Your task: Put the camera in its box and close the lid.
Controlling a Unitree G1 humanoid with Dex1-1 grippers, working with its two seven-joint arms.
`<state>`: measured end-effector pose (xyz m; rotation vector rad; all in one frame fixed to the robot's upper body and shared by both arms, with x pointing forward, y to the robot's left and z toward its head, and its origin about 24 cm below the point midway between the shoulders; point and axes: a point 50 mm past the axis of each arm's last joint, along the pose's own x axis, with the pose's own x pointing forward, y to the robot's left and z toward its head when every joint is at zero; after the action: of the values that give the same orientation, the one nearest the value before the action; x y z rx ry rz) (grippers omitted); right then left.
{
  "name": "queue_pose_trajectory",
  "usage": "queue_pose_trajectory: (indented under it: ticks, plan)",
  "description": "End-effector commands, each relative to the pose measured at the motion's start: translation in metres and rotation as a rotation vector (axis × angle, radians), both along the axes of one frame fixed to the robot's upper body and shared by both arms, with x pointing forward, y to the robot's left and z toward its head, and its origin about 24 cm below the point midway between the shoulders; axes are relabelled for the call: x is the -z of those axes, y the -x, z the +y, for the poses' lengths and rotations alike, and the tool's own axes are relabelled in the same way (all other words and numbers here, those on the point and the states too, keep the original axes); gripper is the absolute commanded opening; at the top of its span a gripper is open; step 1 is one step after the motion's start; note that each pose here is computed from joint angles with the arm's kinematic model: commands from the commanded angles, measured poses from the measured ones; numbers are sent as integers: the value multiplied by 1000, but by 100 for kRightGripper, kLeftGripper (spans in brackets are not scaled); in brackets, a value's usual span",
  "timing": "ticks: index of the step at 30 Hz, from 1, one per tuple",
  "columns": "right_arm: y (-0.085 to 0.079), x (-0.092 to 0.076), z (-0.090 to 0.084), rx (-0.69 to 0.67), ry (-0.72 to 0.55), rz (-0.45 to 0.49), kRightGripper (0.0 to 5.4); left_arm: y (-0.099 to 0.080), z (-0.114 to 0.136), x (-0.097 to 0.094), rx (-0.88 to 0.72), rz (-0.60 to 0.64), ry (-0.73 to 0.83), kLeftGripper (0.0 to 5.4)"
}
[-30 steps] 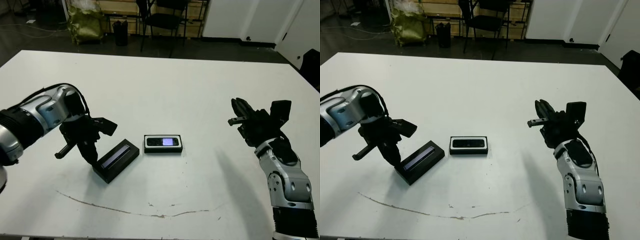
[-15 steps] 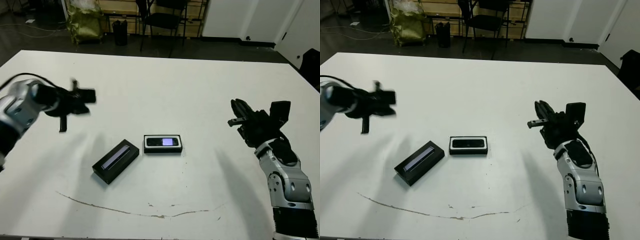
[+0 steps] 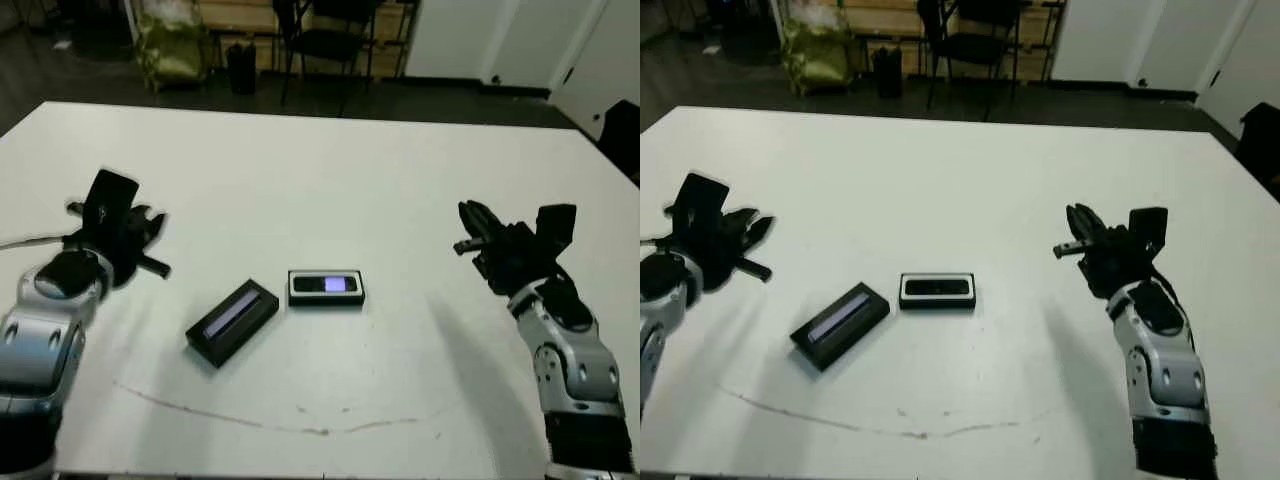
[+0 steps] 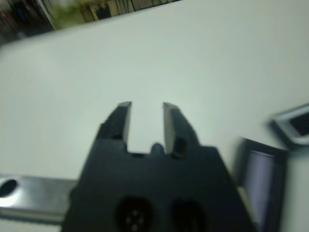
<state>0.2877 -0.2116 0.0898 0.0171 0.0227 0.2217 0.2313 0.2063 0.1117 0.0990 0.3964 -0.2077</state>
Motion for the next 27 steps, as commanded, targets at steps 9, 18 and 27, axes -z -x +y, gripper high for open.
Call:
queue_pose_trajectory:
  ticks: [9, 18, 27]
  plan:
    - [10, 11, 2, 68, -37, 44, 0, 41, 9, 54, 256, -76, 163, 443]
    - [11, 13, 2, 70, -47, 50, 0, 70, 11, 32, 236, 61, 150, 538]
    - [13, 9, 3, 84, -33, 57, 0, 72, 17, 29, 320, 214, 192, 539]
